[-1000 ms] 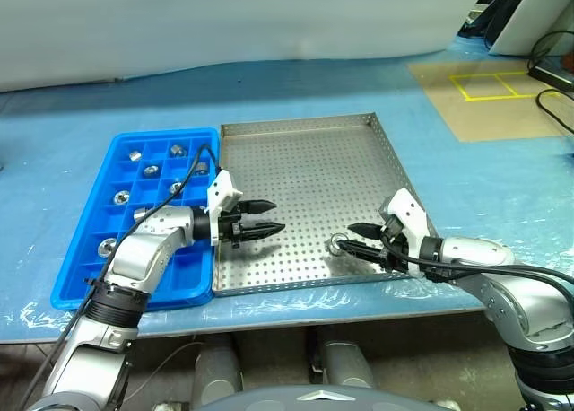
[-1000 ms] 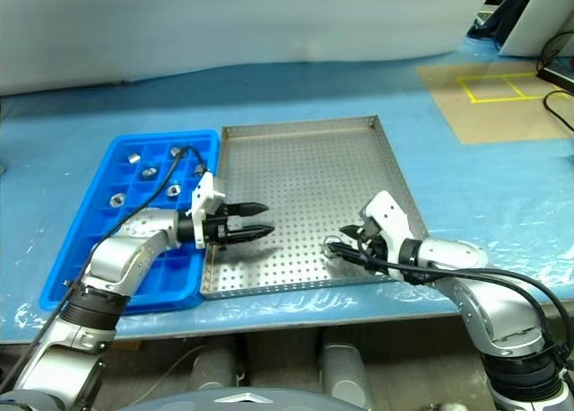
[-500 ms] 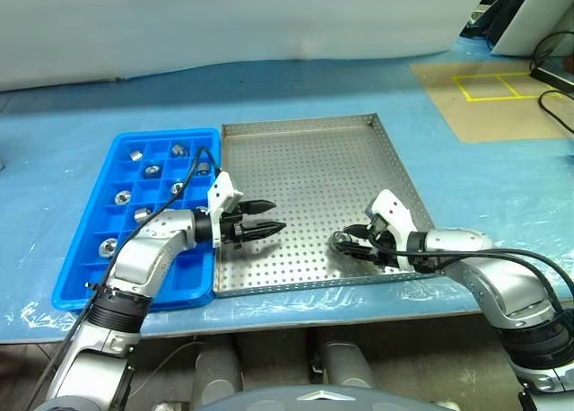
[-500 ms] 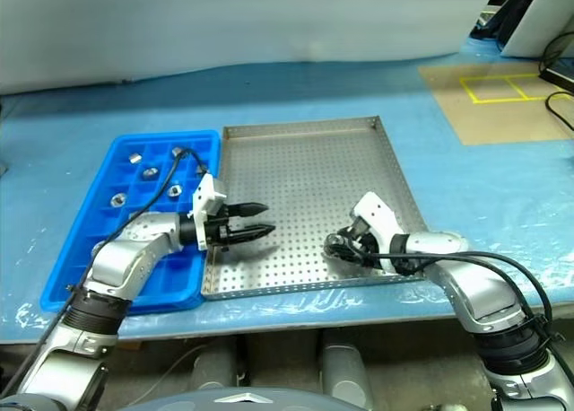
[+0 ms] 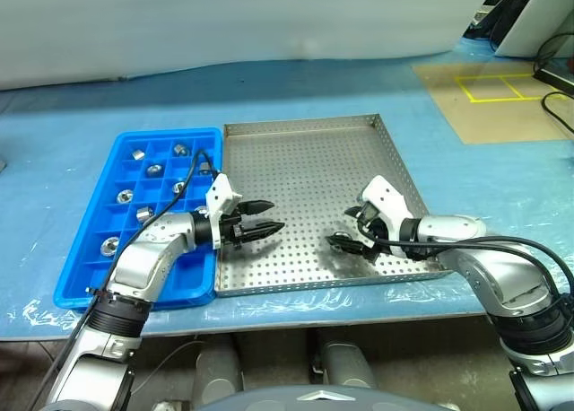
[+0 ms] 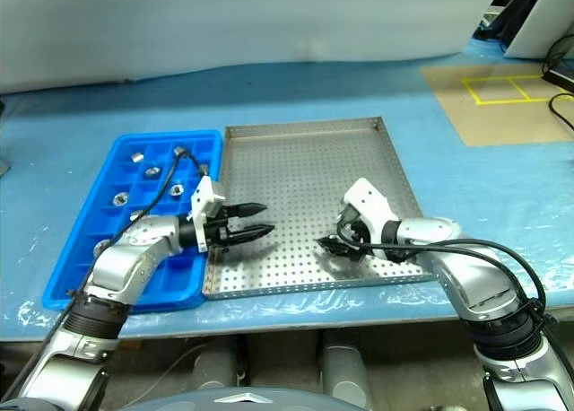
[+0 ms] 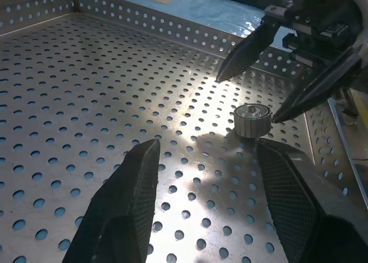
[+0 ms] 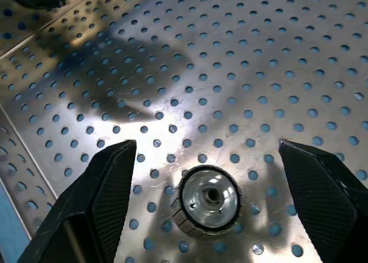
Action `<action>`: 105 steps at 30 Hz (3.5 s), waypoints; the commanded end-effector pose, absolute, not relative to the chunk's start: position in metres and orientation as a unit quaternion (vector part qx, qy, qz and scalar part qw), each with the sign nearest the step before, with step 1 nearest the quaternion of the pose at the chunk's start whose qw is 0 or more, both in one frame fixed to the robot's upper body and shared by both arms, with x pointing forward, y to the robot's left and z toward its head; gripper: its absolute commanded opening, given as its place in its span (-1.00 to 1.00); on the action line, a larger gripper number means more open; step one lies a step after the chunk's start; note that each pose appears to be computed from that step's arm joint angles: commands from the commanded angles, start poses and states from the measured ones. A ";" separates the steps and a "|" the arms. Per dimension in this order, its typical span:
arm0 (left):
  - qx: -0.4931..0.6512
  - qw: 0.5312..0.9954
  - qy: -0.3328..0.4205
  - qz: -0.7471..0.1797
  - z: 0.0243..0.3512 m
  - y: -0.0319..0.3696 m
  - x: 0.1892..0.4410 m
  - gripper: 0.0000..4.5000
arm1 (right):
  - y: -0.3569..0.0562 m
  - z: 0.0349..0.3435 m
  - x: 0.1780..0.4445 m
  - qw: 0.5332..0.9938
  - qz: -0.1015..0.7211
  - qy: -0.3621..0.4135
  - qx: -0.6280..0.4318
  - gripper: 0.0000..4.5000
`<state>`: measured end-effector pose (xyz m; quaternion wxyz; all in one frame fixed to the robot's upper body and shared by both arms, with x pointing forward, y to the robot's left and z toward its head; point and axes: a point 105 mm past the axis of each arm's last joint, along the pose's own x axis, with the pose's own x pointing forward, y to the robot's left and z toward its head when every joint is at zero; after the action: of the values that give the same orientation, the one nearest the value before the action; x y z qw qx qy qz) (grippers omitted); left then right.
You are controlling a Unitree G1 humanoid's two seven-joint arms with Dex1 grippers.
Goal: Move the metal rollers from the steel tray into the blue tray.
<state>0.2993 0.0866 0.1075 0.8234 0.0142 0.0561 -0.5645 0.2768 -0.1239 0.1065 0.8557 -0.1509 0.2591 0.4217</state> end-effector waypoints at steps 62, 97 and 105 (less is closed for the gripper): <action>0.038 0.848 0.042 -0.527 0.106 0.103 0.294 0.23 | -0.150 0.088 0.273 0.822 0.507 0.253 -0.047 0.69; 0.043 0.852 0.041 -0.520 0.107 0.103 0.296 0.23 | -0.121 0.114 0.275 0.836 0.480 0.238 -0.118 -0.49; 0.035 0.851 0.051 -0.522 0.106 0.103 0.291 0.23 | -0.137 0.128 0.275 0.851 0.470 0.227 -0.055 0.54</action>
<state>0.2949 0.1028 0.1053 0.8519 0.0355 0.0481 -0.5203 0.2784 -0.1339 0.1245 0.8543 -0.0688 0.2261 0.4629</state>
